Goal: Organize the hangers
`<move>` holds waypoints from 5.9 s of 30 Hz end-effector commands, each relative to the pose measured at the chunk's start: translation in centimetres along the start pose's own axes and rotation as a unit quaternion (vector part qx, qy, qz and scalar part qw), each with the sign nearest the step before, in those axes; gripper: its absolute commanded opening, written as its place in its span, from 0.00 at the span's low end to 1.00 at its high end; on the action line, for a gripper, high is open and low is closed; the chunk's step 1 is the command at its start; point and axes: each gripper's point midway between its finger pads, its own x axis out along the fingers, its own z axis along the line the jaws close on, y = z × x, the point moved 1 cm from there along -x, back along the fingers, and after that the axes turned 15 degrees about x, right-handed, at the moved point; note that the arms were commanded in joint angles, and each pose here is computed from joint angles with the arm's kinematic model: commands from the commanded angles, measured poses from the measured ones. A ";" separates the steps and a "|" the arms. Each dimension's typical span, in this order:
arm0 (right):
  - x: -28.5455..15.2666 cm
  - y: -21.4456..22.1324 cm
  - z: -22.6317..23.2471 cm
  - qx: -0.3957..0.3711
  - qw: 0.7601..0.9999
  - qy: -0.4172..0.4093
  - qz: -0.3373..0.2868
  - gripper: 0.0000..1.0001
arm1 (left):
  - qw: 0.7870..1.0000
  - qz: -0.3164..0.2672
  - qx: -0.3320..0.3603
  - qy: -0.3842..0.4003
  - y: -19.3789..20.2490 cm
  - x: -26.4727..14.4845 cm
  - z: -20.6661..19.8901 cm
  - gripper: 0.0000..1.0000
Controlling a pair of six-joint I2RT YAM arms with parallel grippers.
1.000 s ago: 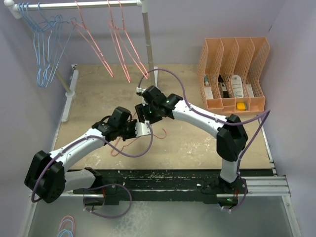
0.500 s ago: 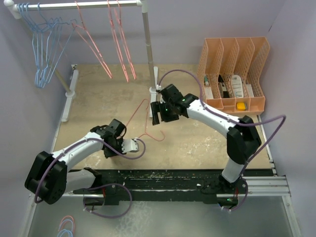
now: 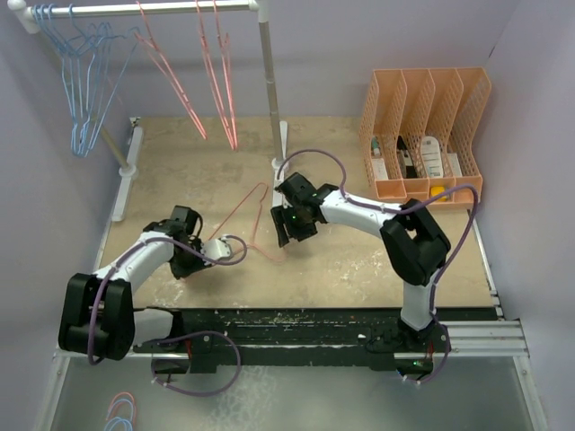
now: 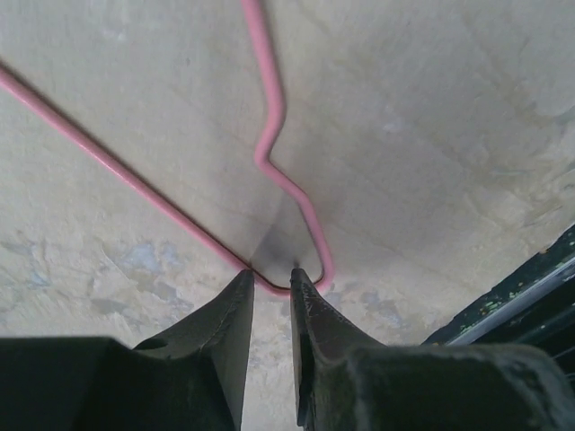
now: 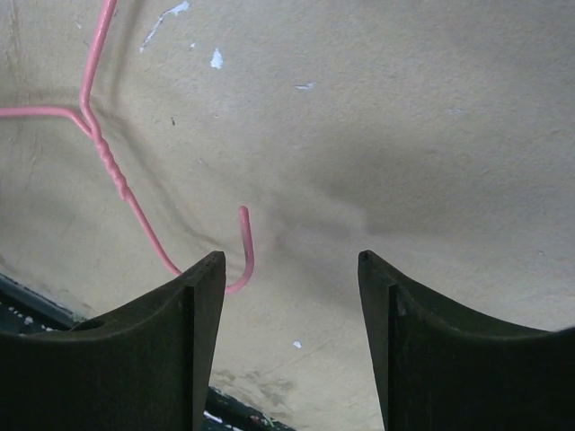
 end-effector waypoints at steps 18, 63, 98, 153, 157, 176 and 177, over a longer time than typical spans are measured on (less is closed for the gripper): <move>2.6 4.5 5.0 -0.084 0.994 -0.047 0.054 0.60 | 0.999 -0.042 -0.011 0.022 1.1 0.7 2.1 0.22; -10.2 -6.1 12.1 0.084 0.962 -0.240 -0.103 0.00 | 0.991 -0.130 -0.004 -0.019 -3.5 -2.5 2.9 0.65; -20.7 -10.8 16.4 0.104 0.907 -0.375 -0.161 0.55 | 0.982 -0.183 -0.047 -0.030 -5.2 -6.8 1.2 0.00; -33.5 -21.9 4.1 0.093 0.882 -0.286 -0.362 1.00 | 0.841 -0.300 -0.423 -0.154 -9.1 -33.0 5.8 0.00; -33.2 -21.6 3.9 0.095 0.884 -0.284 -0.359 1.00 | 0.843 -0.290 -0.436 -0.125 -9.6 -31.9 7.1 0.00; -33.6 -21.2 4.0 0.099 0.884 -0.296 -0.346 1.00 | 0.830 -0.325 -0.445 -0.080 -11.0 -32.9 16.0 0.00; -33.6 -21.1 4.0 0.099 0.885 -0.297 -0.345 1.00 | 0.828 -0.333 -0.446 -0.069 -11.1 -32.7 16.4 0.00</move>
